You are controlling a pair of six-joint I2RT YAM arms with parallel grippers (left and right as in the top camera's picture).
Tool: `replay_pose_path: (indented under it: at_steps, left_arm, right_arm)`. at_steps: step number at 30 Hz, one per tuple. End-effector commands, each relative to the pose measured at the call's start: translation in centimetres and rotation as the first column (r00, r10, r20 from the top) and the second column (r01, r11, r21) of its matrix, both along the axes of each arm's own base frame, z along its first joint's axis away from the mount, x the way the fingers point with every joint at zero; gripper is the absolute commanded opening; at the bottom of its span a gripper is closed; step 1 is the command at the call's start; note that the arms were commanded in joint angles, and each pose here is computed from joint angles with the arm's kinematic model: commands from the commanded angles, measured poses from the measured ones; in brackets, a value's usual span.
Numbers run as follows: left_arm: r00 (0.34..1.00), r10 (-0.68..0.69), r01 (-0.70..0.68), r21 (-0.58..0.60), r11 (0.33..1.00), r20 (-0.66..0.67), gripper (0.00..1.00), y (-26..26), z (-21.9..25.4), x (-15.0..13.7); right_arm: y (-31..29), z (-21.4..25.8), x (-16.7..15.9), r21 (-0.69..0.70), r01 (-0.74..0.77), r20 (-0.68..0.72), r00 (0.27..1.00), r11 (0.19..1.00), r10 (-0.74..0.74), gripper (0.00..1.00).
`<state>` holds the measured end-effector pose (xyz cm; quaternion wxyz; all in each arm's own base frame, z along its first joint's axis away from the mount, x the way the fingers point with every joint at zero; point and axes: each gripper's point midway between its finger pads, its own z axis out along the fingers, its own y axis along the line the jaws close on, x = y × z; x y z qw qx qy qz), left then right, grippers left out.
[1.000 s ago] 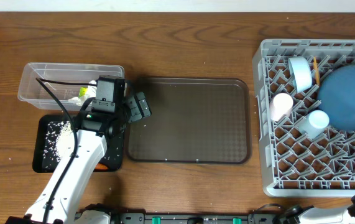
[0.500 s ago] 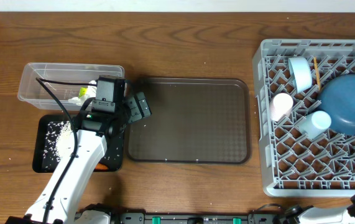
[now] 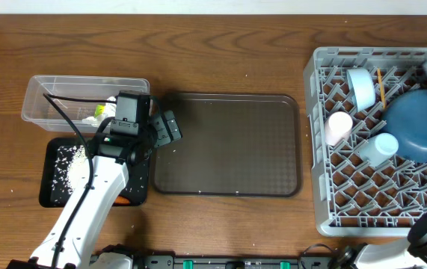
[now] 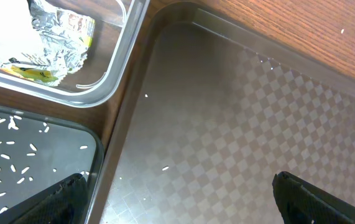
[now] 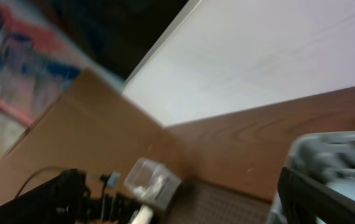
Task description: Sort waste into correct bins and load items into the dishwasher rack
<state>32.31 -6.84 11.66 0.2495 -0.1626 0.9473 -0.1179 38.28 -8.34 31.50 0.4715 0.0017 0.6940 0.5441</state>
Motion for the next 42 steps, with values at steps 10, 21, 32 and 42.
replay_pose_path:
  at_steps: [10,21,32,42]
  left_arm:
    - [1.0,0.007,-0.007,0.013,1.0,-0.003,0.98,0.3,-0.2,0.0]
    - [1.0,0.007,-0.007,0.013,1.0,-0.003,0.98,0.3,-0.2,0.0]
    - [1.0,0.007,-0.007,0.013,1.0,-0.003,0.98,0.3,-0.2,0.0]
    - [1.0,0.007,-0.007,0.013,1.0,-0.003,0.98,0.3,-0.2,0.0]
  right_arm:
    - [9.4,1.3,3.6,0.226,-0.119,-0.112,0.983,0.967,0.147,0.99]
    - [19.7,-1.5,5.8,0.182,-0.191,-0.115,0.97,0.965,0.213,0.99]
    - [30.3,-10.5,5.2,-0.185,-0.183,-0.157,0.975,0.966,0.155,0.99]
    - [28.7,-14.6,5.4,-0.762,-0.047,-0.165,0.979,0.646,-0.123,0.99]
